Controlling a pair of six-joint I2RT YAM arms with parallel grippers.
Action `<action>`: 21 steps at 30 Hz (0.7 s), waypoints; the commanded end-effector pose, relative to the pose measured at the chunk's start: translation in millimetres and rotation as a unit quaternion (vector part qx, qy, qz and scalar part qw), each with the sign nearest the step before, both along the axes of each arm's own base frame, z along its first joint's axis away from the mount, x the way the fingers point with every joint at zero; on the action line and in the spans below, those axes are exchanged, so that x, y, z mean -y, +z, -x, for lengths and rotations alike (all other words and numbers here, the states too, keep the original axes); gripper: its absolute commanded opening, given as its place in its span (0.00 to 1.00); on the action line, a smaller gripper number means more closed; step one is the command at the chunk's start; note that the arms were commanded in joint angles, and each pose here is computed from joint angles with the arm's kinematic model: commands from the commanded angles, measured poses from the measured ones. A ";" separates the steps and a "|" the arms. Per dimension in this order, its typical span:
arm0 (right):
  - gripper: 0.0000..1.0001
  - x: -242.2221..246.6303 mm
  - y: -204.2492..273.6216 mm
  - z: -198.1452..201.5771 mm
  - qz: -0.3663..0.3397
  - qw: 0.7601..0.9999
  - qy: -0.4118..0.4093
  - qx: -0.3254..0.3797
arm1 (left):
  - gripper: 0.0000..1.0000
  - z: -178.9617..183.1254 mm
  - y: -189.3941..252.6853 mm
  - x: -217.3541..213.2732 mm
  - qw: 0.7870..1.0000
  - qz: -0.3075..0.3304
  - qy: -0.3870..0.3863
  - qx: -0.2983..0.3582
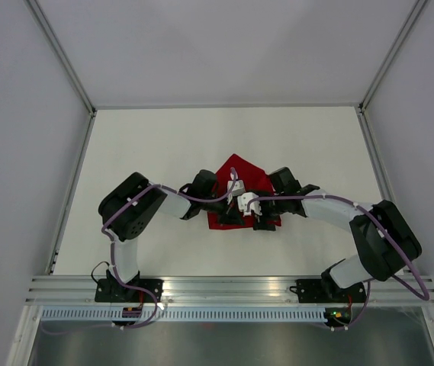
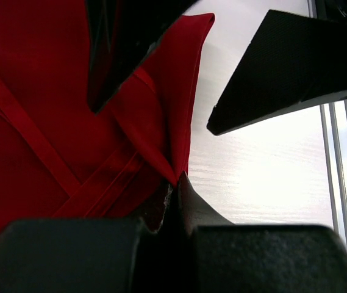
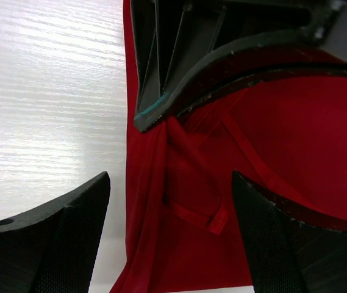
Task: Fold the napkin, place the utensils inside, and roll it up
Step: Roll the napkin with the utensil
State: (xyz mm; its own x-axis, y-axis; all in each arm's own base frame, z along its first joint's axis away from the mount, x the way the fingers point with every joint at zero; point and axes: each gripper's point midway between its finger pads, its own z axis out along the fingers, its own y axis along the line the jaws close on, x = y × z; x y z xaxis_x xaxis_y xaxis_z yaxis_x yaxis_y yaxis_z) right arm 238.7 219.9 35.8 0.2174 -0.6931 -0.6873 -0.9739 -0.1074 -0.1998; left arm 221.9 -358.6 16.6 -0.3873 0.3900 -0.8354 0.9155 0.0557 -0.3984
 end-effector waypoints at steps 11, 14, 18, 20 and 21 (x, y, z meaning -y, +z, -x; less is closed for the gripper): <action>0.66 -5.9 -11.4 -6.5 0.050 0.998 0.039 0.007 | 0.02 7.0 -19.7 -14.8 0.999 -0.025 0.011 -0.032; 0.50 -5.1 -10.1 -4.9 0.052 0.998 0.033 0.003 | 0.03 4.4 -17.8 -14.2 0.999 -0.023 0.014 -0.032; 0.32 -1.8 -15.7 -4.4 0.064 0.998 0.023 -0.012 | 0.05 1.9 -13.5 -12.4 0.999 -0.018 0.019 -0.030; 0.29 -1.3 -18.3 -2.7 0.067 0.997 0.019 -0.023 | 0.07 2.2 -12.3 -11.5 0.999 -0.017 0.020 -0.031; 0.28 -1.4 -18.3 -2.3 0.068 0.997 0.017 -0.027 | 0.10 0.3 -10.8 -11.1 0.999 -0.015 0.025 -0.027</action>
State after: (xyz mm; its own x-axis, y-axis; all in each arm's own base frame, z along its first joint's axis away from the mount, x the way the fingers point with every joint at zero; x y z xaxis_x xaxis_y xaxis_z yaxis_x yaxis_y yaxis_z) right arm 231.6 219.3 14.9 0.2138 -0.7638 -0.6091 -0.9768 -0.1757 -0.1225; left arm 227.4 -355.3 17.5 -0.4074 0.3768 -0.8319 0.9086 0.0755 -0.4108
